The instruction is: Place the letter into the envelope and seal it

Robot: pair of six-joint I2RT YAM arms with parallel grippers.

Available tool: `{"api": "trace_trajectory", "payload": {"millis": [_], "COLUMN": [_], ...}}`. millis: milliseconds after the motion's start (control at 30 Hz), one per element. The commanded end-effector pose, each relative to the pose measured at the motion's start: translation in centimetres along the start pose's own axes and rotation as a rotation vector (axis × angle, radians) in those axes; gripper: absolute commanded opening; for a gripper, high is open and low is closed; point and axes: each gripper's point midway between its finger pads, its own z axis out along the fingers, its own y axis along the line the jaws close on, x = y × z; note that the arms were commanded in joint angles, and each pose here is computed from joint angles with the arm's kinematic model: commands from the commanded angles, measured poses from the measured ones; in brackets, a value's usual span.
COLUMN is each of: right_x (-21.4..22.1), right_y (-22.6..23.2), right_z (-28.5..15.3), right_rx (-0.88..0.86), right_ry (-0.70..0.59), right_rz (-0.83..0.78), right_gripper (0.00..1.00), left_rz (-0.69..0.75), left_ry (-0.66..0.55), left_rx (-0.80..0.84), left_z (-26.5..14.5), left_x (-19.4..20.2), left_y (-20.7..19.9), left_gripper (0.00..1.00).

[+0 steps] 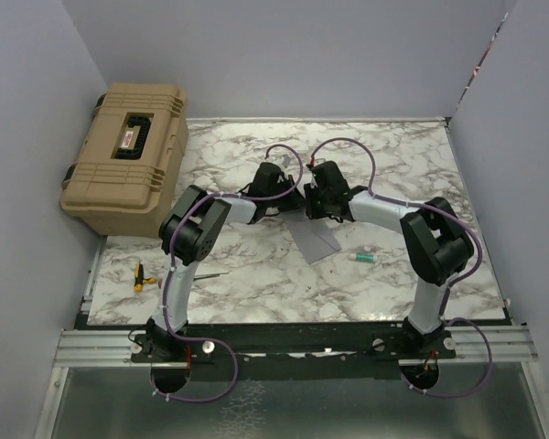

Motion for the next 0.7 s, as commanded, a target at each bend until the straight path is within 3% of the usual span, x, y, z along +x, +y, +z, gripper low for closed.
{"api": "trace_trajectory", "payload": {"millis": [0, 467, 667], "right_x": [0.9, 7.5, 9.8], "right_y": [-0.3, 0.0, -0.1], "right_z": [1.3, 1.4, 0.0], "right_rx": [0.019, 0.007, -0.011], "right_ry": [0.053, 0.220, 0.273], "right_rz": [0.010, -0.114, -0.142], "right_gripper": [0.27, 0.24, 0.28], "left_rz": [-0.093, -0.121, -0.132], "left_ry": [0.153, 0.140, 0.135], "left_rx": [-0.155, -0.158, -0.162], "left_z": [-0.3, -0.4, -0.3], "left_x": [6.4, 5.8, 5.5], "left_y": [6.2, 6.9, 7.2], "left_gripper": [0.00, 0.00, 0.00]}}
